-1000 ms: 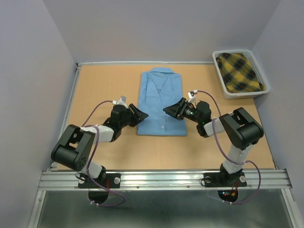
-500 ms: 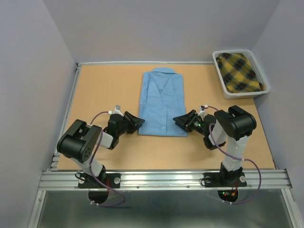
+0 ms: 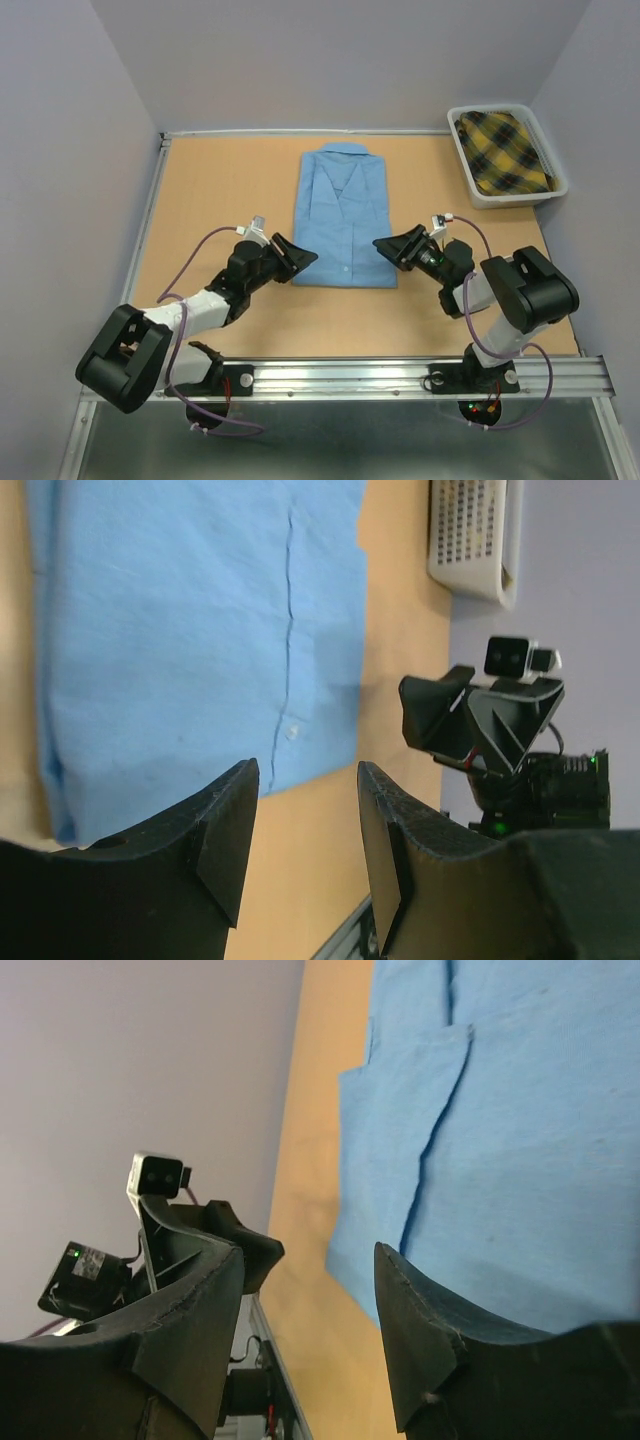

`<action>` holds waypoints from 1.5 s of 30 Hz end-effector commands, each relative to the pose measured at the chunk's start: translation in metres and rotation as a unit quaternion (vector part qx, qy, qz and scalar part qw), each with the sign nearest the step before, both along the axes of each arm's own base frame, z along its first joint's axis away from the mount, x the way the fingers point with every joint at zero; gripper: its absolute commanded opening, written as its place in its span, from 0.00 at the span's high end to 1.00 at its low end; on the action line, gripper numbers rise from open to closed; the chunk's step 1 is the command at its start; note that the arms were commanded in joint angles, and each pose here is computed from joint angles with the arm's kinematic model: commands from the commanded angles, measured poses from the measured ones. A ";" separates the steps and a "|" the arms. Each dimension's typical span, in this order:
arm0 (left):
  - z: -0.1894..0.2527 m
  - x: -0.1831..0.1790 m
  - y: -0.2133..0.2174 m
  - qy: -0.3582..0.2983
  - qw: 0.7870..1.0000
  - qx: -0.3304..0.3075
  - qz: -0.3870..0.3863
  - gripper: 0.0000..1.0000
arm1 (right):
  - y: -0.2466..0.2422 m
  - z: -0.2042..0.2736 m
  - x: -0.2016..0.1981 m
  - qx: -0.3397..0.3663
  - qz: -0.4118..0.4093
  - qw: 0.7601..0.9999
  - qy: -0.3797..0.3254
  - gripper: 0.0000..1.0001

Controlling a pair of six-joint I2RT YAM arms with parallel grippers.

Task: Fold and stack the long sleeve shirts
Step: Fold the shirt

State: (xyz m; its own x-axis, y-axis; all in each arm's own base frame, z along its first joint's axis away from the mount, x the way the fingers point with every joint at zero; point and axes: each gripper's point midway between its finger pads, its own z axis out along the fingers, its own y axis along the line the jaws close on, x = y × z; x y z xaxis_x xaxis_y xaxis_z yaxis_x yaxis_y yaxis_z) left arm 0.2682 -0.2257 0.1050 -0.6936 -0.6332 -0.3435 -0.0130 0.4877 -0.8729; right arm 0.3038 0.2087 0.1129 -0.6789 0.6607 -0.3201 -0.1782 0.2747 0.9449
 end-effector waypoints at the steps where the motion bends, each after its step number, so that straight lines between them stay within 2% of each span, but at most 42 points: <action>1: 0.000 -0.010 -0.018 0.000 0.999 0.017 -0.028 0.45 | 0.019 0.011 -0.016 0.005 0.045 0.999 -0.017 0.40; 6: -0.038 -0.015 -0.005 0.041 0.998 0.040 0.000 0.46 | 0.021 -0.013 -0.025 -0.014 0.051 0.999 0.007 0.40; 11: -0.059 -0.016 0.008 0.062 0.997 0.041 0.031 0.49 | 0.017 -0.046 -0.029 -0.042 0.049 0.997 0.038 0.40; 17: -0.088 -0.032 0.020 0.118 0.991 0.038 0.042 0.50 | 0.001 -0.076 -0.039 -0.054 0.006 0.996 0.077 0.40; 20: -0.094 -0.044 0.032 0.134 0.989 0.033 0.058 0.51 | -0.005 -0.079 -0.044 -0.060 -0.003 0.995 0.079 0.40; 24: -0.073 -0.042 0.043 0.109 0.990 0.036 0.081 0.51 | -0.007 -0.057 -0.042 -0.048 -0.006 0.998 0.048 0.40; 30: -0.007 0.000 0.056 0.010 0.990 0.072 0.119 0.50 | 0.005 -0.015 -0.016 -0.029 0.005 1.000 0.003 0.40; 32: 0.019 0.016 0.045 -0.020 0.994 0.060 0.095 0.49 | 0.007 -0.005 -0.007 -0.029 0.003 1.000 -0.008 0.40; 34: 0.015 0.031 0.039 -0.019 0.994 0.081 0.076 0.47 | 0.013 0.010 0.010 -0.030 0.004 0.999 -0.025 0.40; 35: 0.038 0.044 0.027 -0.044 0.995 0.068 0.056 0.47 | 0.014 0.012 0.016 -0.029 0.002 0.999 -0.027 0.40; 37: 0.034 0.061 0.016 -0.044 0.995 0.082 0.036 0.47 | 0.019 0.029 0.035 -0.020 0.002 0.999 -0.045 0.40; 38: 0.055 0.077 0.009 -0.067 0.994 0.075 0.035 0.47 | 0.022 0.024 0.041 -0.020 0.002 0.999 -0.038 0.40; 39: 0.045 0.086 0.005 -0.057 0.994 0.082 0.031 0.47 | 0.023 0.027 0.048 -0.017 0.000 0.999 -0.041 0.40; 41: 0.062 0.109 -0.004 -0.076 0.994 0.076 0.021 0.47 | 0.028 0.039 0.068 -0.012 -0.004 0.998 -0.057 0.40; 42: 0.047 0.118 -0.009 -0.060 0.995 0.084 0.014 0.47 | 0.030 0.031 0.074 -0.013 -0.006 0.999 -0.048 0.40; 44: 0.053 0.134 -0.020 -0.067 0.995 0.079 0.001 0.47 | 0.032 0.037 0.091 -0.008 -0.010 0.998 -0.056 0.40; 45: 0.035 0.140 -0.023 -0.049 0.995 0.086 -0.006 0.47 | 0.030 0.024 0.099 -0.010 -0.019 0.999 -0.040 0.40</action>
State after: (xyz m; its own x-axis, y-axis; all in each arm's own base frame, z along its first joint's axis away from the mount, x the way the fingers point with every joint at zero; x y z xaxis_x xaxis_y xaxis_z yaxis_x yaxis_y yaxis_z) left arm 0.3875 -0.2340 0.1367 -0.6343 -0.6061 -0.4799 -0.0075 0.6256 -0.7801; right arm 0.3725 0.2398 0.1398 -0.6486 0.6525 -0.3920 -0.2565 0.2975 0.9196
